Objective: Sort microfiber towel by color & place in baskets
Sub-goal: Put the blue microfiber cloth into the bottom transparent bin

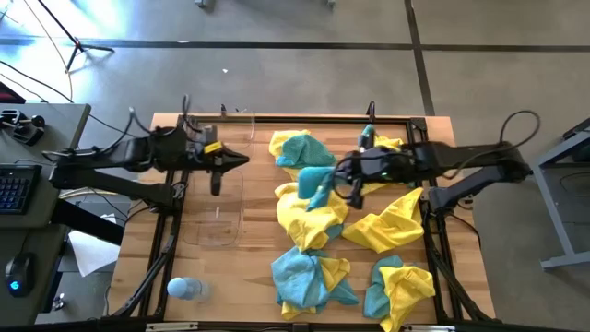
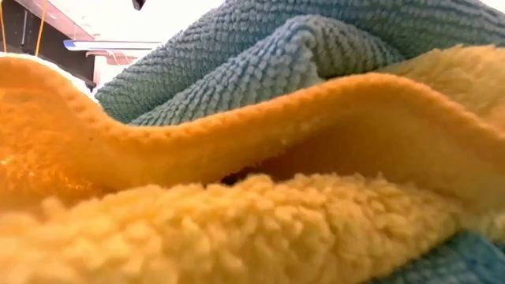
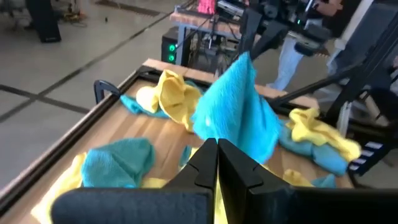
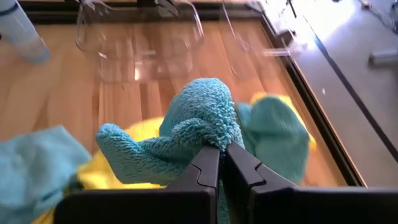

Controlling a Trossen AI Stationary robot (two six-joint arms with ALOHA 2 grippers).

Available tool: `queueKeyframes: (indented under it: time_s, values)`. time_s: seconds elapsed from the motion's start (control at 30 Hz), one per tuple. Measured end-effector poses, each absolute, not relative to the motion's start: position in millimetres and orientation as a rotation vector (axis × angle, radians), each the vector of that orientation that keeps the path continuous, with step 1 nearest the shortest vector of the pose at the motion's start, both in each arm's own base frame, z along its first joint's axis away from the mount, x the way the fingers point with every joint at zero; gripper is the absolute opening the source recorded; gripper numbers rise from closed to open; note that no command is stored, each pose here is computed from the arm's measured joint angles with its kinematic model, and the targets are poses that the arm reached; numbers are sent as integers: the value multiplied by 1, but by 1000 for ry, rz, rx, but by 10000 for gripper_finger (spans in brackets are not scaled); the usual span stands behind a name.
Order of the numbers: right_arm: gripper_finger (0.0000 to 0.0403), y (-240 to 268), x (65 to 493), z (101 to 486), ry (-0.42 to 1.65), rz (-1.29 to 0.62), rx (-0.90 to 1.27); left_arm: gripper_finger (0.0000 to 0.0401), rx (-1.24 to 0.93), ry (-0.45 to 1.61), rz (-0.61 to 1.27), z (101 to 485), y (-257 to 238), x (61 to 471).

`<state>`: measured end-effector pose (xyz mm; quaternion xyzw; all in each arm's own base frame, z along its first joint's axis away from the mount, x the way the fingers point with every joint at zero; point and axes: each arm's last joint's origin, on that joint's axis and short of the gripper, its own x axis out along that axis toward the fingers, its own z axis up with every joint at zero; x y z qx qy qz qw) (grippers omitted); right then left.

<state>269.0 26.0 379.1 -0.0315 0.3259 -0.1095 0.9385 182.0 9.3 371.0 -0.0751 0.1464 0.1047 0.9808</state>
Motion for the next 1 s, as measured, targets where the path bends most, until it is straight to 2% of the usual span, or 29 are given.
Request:
queueKeyframes:
  time_s: [0.13,0.4,0.53,0.83,1.0]
  values:
    - [0,30,298,366,634,-198,-100,39,-105,338,206,361,10,204]
    - [0,37,342,341,582,-120,-173,164,-111,272,169,352,10,244]
    - [0,39,354,339,520,-115,-214,205,-127,279,102,342,8,263]
    - [0,36,355,356,381,-134,-224,218,-156,369,34,317,3,287]
    - [0,35,356,361,346,-139,-220,218,-144,371,35,317,3,287]
